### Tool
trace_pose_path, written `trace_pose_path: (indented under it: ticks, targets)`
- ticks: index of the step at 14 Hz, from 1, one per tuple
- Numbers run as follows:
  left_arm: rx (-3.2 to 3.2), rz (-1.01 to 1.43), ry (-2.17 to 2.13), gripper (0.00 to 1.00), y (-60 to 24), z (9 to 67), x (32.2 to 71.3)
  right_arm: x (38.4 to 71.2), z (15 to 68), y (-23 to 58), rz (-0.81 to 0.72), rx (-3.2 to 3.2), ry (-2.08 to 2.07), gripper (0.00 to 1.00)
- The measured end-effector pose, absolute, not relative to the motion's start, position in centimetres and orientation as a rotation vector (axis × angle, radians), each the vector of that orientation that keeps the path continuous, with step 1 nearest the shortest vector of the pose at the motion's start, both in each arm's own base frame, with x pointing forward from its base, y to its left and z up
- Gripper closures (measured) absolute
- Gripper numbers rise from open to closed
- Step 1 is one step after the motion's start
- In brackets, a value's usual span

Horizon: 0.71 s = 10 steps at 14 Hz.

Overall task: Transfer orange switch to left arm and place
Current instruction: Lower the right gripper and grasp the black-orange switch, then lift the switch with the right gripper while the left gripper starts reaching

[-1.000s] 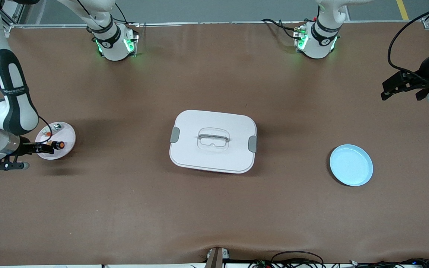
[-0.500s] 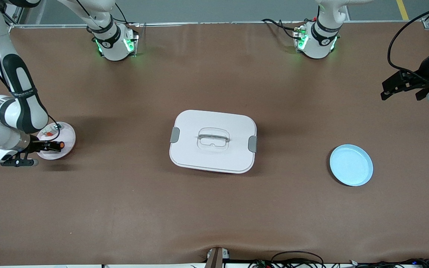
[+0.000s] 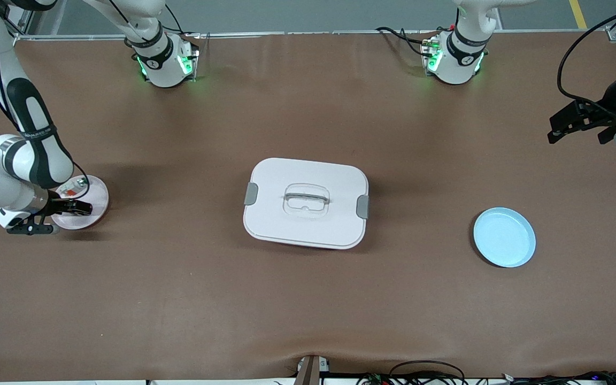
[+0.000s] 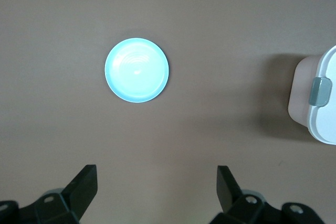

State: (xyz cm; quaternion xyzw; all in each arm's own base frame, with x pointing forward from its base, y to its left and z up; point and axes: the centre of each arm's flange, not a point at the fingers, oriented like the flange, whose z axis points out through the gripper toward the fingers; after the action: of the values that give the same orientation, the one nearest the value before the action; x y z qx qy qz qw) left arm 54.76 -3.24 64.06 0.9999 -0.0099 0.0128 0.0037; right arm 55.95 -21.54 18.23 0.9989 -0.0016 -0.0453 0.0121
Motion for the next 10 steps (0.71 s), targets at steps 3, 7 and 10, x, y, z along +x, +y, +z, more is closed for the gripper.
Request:
trace_pose_path:
  ticks: [3, 7, 10]
  targets:
    - [3.134, 0.04, -0.031, 0.0, -3.24, 64.06, 54.76, 55.57, 17.85, -21.48, -0.147, 3.116, -0.007, 0.0]
    - [3.134, 0.04, -0.031, 0.0, -3.24, 64.06, 54.76, 55.55, 17.81, -21.42, -0.148, 3.117, -0.006, 0.19]
    - [3.134, 0.04, -0.031, 0.0, -3.24, 64.06, 54.76, 55.56, 17.84, -21.42, -0.147, 3.119, -0.011, 0.28]
